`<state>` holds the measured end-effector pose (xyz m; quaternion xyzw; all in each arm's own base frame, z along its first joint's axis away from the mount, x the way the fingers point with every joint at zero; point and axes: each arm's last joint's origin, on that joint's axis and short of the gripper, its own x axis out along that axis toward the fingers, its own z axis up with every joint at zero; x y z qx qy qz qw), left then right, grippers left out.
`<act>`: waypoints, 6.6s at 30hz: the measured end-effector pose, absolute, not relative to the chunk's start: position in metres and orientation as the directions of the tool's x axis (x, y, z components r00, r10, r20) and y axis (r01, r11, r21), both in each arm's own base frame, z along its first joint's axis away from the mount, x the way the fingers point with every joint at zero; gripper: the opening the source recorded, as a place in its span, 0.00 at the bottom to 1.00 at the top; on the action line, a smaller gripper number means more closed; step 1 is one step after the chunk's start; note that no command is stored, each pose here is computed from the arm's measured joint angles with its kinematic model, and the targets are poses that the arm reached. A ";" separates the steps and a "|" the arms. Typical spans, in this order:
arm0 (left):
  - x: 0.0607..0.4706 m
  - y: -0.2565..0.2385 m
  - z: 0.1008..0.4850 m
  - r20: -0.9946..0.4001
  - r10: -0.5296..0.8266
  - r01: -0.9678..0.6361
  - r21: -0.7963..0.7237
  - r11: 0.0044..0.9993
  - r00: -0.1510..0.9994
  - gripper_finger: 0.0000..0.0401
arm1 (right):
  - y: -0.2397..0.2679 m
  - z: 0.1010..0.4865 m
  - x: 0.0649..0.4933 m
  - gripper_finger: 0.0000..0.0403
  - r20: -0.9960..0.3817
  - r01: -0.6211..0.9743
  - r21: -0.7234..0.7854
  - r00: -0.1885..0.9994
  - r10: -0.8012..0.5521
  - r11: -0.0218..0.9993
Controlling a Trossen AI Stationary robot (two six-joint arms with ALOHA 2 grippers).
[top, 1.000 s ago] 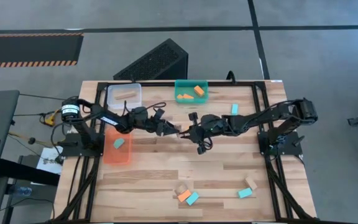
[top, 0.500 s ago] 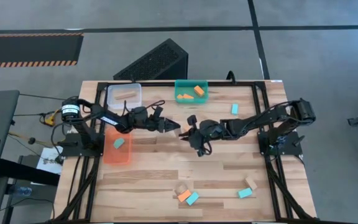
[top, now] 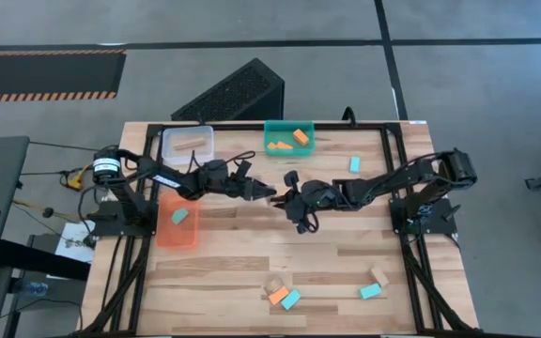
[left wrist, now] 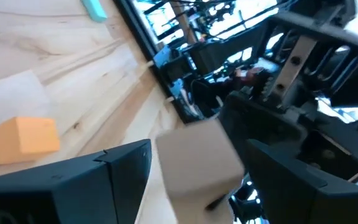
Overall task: Sort & place blocks by color
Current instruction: Put the light brown block into the white bin, then put the blue block into the orange bin
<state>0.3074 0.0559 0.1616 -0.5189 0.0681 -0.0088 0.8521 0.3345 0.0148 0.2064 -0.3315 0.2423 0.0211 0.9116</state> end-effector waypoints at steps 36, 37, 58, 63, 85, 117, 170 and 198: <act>0.297 0.087 0.172 -0.130 -0.056 -0.073 -0.808 0.585 0.990 0.23 | 0.033 0.242 0.301 0.58 -0.478 -0.157 -0.531 0.867 -0.142 0.833; 0.294 0.091 0.174 -0.157 -0.047 -0.099 -0.797 0.596 0.987 0.23 | 0.034 0.247 0.296 0.60 -0.481 -0.147 -0.510 0.866 -0.139 0.847; 0.152 0.152 0.238 -0.676 0.683 -0.908 0.050 0.416 0.276 0.24 | 0.008 0.259 0.271 0.59 -0.556 -0.027 -0.392 0.804 -0.213 0.920; 0.137 0.169 0.225 -0.742 0.652 -0.917 0.135 0.375 0.158 0.27 | 0.008 0.255 0.274 0.59 -0.571 -0.021 -0.374 0.793 -0.213 0.927; 0.153 0.168 0.240 -0.775 0.523 -0.814 0.020 0.581 0.354 0.56 | 0.008 0.255 0.274 0.59 -0.566 -0.002 -0.354 0.796 -0.212 0.935; 0.247 -0.034 0.248 -0.393 -0.077 0.110 0.062 0.992 0.916 0.56 | 0.087 0.236 0.278 0.59 -0.591 0.035 0.056 0.807 0.005 0.998; 0.231 -0.079 0.230 -0.365 -0.356 0.347 -0.093 0.933 0.860 0.56 | 0.212 0.140 0.324 0.55 -0.717 -0.388 0.163 0.585 0.380 0.907; 0.230 -0.078 0.225 -0.416 -0.323 0.320 -0.079 0.944 0.850 0.56 | 0.214 0.122 0.323 0.39 -0.758 -0.376 0.103 0.569 0.317 0.921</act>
